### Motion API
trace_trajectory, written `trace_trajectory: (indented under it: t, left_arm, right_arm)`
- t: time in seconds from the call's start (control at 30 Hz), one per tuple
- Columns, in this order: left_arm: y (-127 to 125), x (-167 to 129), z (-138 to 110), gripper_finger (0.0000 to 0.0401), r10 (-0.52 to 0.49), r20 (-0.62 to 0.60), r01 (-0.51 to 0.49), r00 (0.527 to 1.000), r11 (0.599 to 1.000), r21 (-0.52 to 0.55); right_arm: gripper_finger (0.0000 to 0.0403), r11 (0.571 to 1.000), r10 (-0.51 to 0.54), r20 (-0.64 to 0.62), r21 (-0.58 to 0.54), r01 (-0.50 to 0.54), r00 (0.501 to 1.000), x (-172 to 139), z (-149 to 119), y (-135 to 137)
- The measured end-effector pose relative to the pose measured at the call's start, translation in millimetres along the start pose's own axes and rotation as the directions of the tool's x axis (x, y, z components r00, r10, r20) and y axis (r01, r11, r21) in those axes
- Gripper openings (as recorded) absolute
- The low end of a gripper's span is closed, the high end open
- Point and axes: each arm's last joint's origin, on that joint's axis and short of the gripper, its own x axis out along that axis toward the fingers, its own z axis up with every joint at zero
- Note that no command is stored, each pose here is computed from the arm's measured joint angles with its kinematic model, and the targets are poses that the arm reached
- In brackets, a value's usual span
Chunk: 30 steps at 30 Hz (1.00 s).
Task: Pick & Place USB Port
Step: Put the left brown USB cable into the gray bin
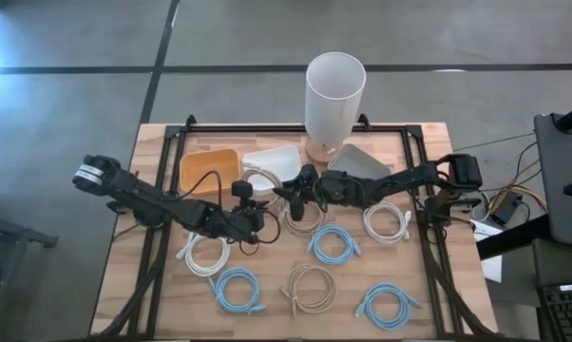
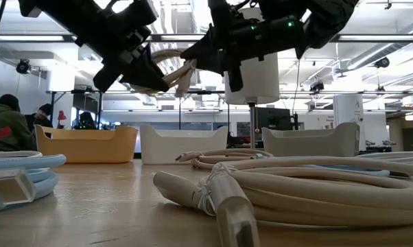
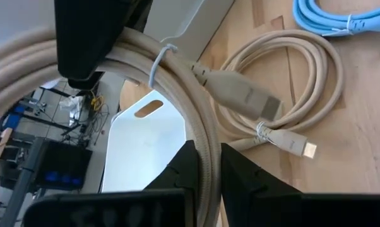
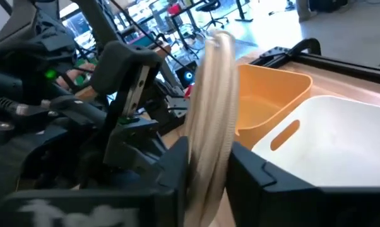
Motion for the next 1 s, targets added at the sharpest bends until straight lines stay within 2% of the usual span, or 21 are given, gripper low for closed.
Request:
trace_trajectory:
  t: [0.13,0.43,0.57,0.73,0.87,1.0]
  left_arm:
    - [0,0,0,0.0045,0.000,0.000,0.000,1.000,1.000,-0.023]
    - [0,-1,1,0.0109,0.003,0.011,-0.002,1.000,0.996,-0.089]
    - [0,-1,1,0.0131,0.003,0.010,-0.002,1.000,0.986,-0.167]
    - [3,2,0,0.0136,0.032,-0.006,-0.032,0.999,0.951,-0.308]
    - [6,4,-1,0.0135,0.039,-0.016,-0.042,0.999,0.943,-0.331]
    - [8,6,-2,0.0135,0.046,-0.023,-0.051,0.999,0.939,-0.341]
  right_arm:
    - [0.0046,0.999,0.008,-0.005,-0.033,-0.008,1.000,0,0,0]
    - [0.0047,0.996,-0.055,-0.097,-0.072,0.048,0.994,-2,-9,-5]
    - [0.0045,0.991,-0.100,-0.167,-0.100,0.084,0.981,-14,-3,-4]
    - [0.0045,0.975,-0.195,-0.259,-0.152,0.160,0.946,-47,17,-1]
    - [0.0046,0.935,-0.336,-0.294,-0.220,0.278,0.895,-87,37,-1]
    - [0.0047,0.922,-0.371,-0.288,-0.226,0.314,0.883,-127,56,-1]
